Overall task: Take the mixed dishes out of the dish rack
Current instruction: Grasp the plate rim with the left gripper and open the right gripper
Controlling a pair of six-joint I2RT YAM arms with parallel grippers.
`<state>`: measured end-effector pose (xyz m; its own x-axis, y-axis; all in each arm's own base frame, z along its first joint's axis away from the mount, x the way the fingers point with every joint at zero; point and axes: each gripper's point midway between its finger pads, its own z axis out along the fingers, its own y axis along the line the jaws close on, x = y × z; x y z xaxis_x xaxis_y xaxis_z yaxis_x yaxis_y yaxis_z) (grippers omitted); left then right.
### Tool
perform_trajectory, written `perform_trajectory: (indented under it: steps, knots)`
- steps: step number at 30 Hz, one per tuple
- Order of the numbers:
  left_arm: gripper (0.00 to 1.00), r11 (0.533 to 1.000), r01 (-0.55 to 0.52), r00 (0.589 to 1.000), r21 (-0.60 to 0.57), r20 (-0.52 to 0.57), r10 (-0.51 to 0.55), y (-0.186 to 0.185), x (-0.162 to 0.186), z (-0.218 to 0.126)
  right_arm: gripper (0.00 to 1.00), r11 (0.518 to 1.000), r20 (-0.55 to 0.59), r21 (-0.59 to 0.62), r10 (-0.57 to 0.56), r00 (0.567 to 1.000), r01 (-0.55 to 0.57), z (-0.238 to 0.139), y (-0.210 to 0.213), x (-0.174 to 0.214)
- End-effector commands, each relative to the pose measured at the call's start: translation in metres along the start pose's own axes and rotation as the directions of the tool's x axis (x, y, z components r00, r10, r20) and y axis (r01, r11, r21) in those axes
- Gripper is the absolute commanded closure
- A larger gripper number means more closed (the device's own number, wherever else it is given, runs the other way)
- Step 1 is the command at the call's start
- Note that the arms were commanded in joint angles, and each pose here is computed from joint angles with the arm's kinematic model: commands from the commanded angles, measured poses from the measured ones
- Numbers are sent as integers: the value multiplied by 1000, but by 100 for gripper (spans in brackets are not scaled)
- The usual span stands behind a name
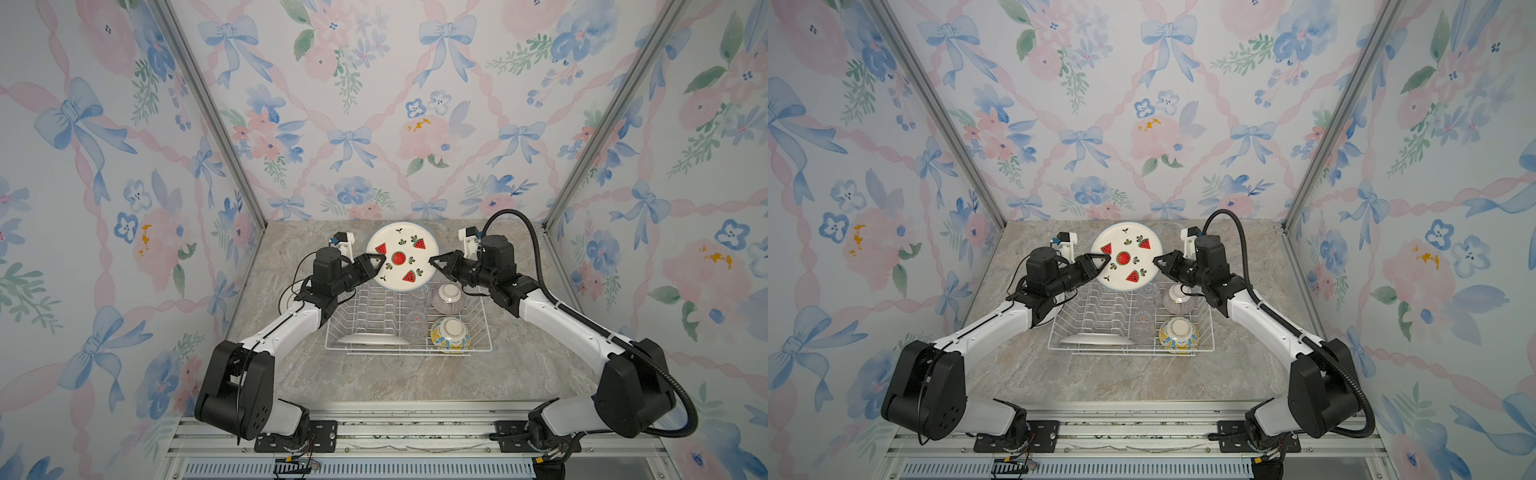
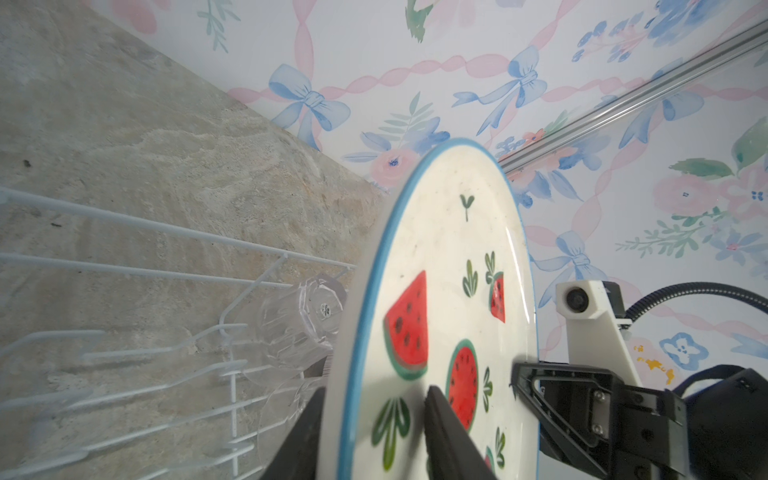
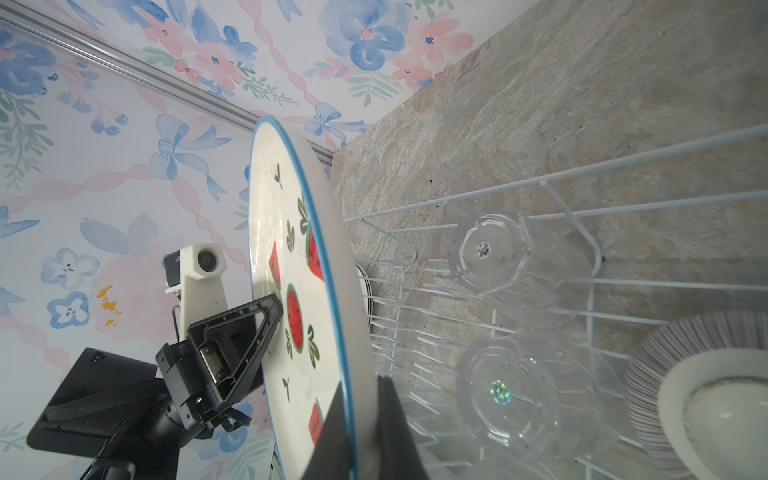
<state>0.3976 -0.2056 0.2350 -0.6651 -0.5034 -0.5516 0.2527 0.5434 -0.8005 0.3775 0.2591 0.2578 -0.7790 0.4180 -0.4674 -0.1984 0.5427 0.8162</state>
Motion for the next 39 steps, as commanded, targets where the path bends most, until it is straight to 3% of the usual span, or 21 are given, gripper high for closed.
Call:
perform_trajectory:
  steps: [1, 4, 9, 16, 22, 34, 39]
  knots:
    - [75, 999, -32, 999, 32, 21, 32, -14, -8, -1, 100, 979, 94, -185, -67, 993, 83, -14, 62, -30]
    - [79, 999, -33, 999, 32, 21, 32, -14, -8, -1, 99, 979, 89, -186, -71, 993, 87, -13, 62, -28]
    - [100, 999, -29, 999, 28, 22, 29, -13, -8, -1, 98, 978, 84, -188, -79, 993, 94, -13, 64, -27]
    - [100, 999, -23, 1000, 24, 18, 22, -10, -7, 0, 89, 976, 83, -187, -94, 992, 109, -14, 66, -26]
    - [100, 1000, -20, 1000, 19, 21, 20, -9, -7, 1, 73, 974, 91, -193, -107, 990, 123, -15, 67, -26]
    - [100, 1000, -17, 1000, 19, 20, 17, -8, -8, 1, 59, 970, 94, -203, -115, 989, 132, -16, 69, -27]
    - [100, 1000, -17, 1000, 20, 25, 17, -9, -10, 0, 44, 971, 95, -199, -118, 988, 135, -15, 68, -27]
